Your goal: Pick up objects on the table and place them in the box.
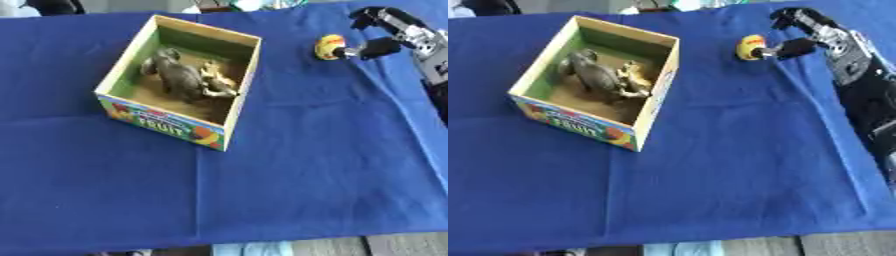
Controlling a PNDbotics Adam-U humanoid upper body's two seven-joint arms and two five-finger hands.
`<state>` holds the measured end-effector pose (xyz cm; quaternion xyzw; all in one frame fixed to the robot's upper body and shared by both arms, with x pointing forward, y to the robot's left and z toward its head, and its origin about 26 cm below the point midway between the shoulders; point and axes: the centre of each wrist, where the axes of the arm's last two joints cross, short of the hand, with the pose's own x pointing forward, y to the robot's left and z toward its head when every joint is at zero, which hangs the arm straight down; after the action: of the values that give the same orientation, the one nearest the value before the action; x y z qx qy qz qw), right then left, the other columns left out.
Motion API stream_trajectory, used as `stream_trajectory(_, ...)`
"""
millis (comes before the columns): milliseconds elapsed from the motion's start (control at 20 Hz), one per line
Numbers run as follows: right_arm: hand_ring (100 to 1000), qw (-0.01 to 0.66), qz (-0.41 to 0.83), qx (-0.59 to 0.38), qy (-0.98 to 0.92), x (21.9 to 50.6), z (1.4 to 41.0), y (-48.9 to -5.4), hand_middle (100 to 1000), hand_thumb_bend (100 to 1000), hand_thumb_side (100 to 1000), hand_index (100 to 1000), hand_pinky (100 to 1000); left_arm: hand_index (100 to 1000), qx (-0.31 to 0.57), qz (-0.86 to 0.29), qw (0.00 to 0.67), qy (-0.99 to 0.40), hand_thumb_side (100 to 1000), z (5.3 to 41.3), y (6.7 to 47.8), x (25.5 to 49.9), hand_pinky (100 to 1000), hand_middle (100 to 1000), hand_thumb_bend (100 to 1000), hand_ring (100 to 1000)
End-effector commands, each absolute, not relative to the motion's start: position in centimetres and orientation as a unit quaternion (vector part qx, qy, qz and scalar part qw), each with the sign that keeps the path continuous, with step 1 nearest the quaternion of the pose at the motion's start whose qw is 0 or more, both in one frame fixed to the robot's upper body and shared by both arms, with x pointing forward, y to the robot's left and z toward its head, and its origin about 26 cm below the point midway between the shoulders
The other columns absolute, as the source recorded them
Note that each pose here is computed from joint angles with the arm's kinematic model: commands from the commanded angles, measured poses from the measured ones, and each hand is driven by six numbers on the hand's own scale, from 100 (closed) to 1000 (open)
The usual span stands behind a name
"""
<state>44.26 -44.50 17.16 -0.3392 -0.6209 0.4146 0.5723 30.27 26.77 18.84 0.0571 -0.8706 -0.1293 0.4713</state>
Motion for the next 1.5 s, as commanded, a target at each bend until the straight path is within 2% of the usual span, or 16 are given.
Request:
stream_trajectory(50, 827, 0.565, 0.420, -0.346, -0.620, 44.3, 18.1, -44.7, 731, 589, 397, 896, 943, 723, 0.060, -0.132, 0.460, -0.876, 507, 19.5, 27.0, 30.1, 593, 664, 198, 604)
stream_trajectory(550, 820, 0.569, 0.429, -0.336, -0.615, 44.7, 16.8, -43.7, 704, 563, 354, 875, 940, 723, 0.058, -0.132, 0.461, -0.876, 508, 19.5, 26.9, 30.1, 593, 664, 197, 604)
stream_trajectory(750, 810, 0.568, 0.429, -0.338, -0.616, 44.8, 16.6, -43.4, 678, 529, 296, 854, 934, 723, 0.058, -0.132, 0.460, -0.876, 508, 19.5, 26.9, 30.1, 592, 664, 198, 604)
stream_trajectory(900, 797, 0.566, 0.425, -0.343, -0.618, 44.8, 16.5, -43.3, 634, 394, 196, 824, 928, 723, 0.057, -0.132, 0.461, -0.876, 509, 19.4, 26.9, 30.1, 593, 664, 197, 604)
stream_trajectory(950, 792, 0.565, 0.422, -0.346, -0.619, 44.8, 16.4, -43.3, 619, 324, 168, 813, 926, 723, 0.057, -0.132, 0.461, -0.876, 509, 19.5, 26.9, 30.1, 593, 664, 197, 604)
stream_trajectory(1000, 783, 0.565, 0.419, -0.349, -0.620, 44.8, 16.4, -43.3, 594, 192, 115, 790, 920, 723, 0.057, -0.132, 0.461, -0.876, 509, 19.5, 26.9, 30.1, 593, 664, 196, 604)
stream_trajectory(1100, 772, 0.565, 0.407, -0.357, -0.623, 44.8, 16.4, -43.3, 561, 100, 100, 764, 914, 723, 0.057, -0.131, 0.461, -0.876, 509, 19.5, 26.9, 30.1, 593, 664, 196, 604)
stream_trajectory(1500, 740, 0.569, 0.358, -0.379, -0.637, 44.6, 16.5, -43.6, 492, 100, 100, 703, 889, 724, 0.057, -0.132, 0.460, -0.876, 509, 19.5, 26.9, 30.1, 593, 664, 196, 604)
